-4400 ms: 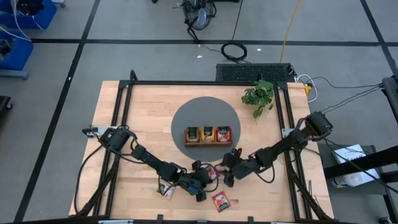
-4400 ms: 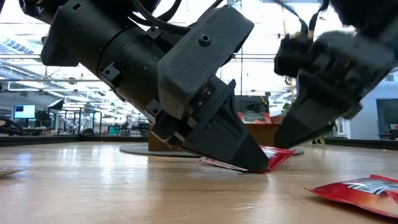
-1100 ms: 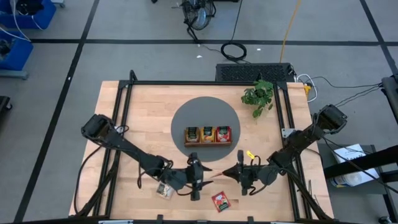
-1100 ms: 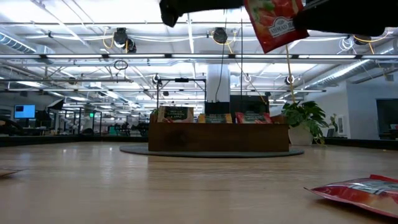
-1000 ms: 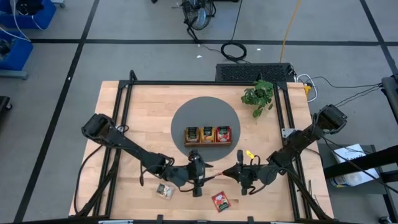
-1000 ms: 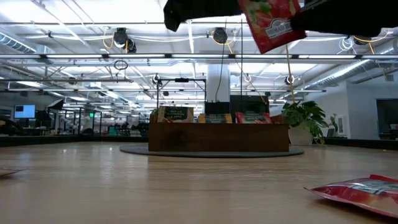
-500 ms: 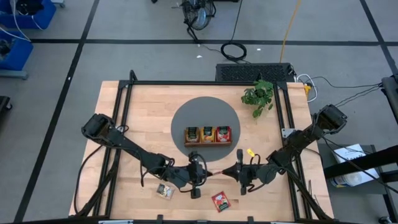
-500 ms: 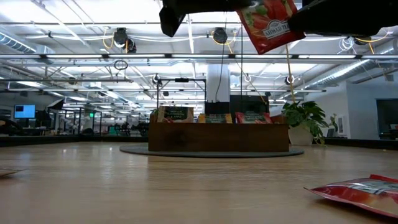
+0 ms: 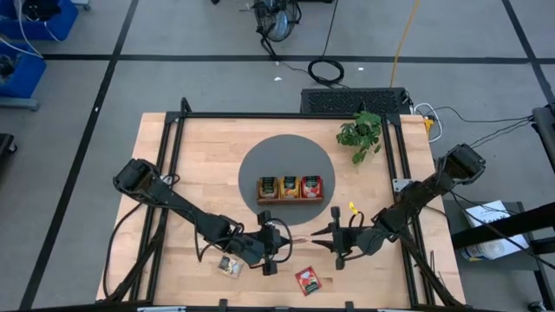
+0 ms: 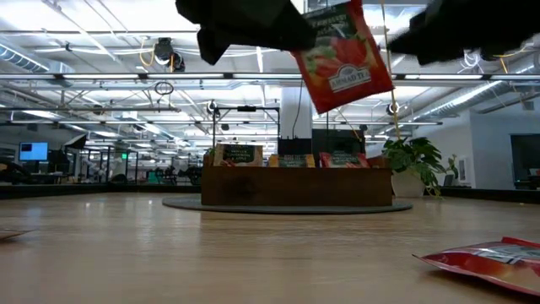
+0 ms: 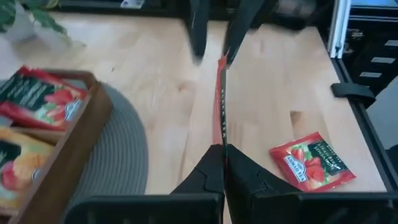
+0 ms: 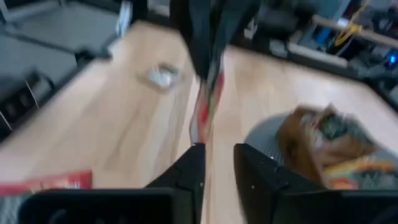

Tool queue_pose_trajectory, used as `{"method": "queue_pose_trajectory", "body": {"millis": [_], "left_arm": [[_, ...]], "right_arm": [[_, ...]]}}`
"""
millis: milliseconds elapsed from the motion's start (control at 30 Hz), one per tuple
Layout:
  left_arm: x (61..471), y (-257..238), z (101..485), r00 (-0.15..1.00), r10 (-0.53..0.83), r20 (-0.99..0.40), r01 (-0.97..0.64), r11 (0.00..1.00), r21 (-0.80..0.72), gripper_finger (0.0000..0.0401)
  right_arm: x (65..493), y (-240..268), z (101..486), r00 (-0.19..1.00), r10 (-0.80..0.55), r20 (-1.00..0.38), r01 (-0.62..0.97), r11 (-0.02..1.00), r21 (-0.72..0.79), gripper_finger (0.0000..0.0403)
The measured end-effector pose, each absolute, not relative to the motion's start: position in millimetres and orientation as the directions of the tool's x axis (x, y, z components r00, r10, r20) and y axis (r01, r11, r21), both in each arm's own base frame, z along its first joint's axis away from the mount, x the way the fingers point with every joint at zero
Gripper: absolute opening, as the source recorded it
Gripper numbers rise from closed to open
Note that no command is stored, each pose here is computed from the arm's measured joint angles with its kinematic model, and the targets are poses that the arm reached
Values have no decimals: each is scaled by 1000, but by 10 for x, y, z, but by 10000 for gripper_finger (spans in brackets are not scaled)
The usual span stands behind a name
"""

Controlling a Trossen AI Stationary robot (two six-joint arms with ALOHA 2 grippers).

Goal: Pick & Place Tea
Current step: Put the strawberry tea sachet into the right compartment of the wooden organizer

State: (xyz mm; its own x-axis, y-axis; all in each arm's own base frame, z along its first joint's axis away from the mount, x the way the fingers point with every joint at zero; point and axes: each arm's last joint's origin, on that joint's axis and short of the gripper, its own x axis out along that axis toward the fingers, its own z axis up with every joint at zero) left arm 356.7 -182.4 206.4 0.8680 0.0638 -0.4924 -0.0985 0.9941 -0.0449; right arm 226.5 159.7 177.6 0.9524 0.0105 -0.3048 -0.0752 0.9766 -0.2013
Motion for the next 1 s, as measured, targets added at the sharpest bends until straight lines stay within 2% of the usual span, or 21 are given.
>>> {"method": "queue_pose_trajectory", "body": {"millis": [133,467,767,1000], "left_arm": [[3543,-1807,2027,845,81,-528,-133,989,-61,3],[3552,-1797,1960,829,89,-552,-142,988,-54,2],[3606,-1740,1838,806,94,-584,-145,989,-40,1],[3608,-1744,1843,808,86,-583,-135,990,-41,1]], "right_arm": [[2262,1585,1924,972,32,-235,-77,980,-185,105],[2523,1355,1954,936,112,-333,-134,990,-43,148],[2756,1215,1866,905,188,-382,-177,982,65,139],[2824,1188,1801,910,181,-374,-161,983,85,125]]}}
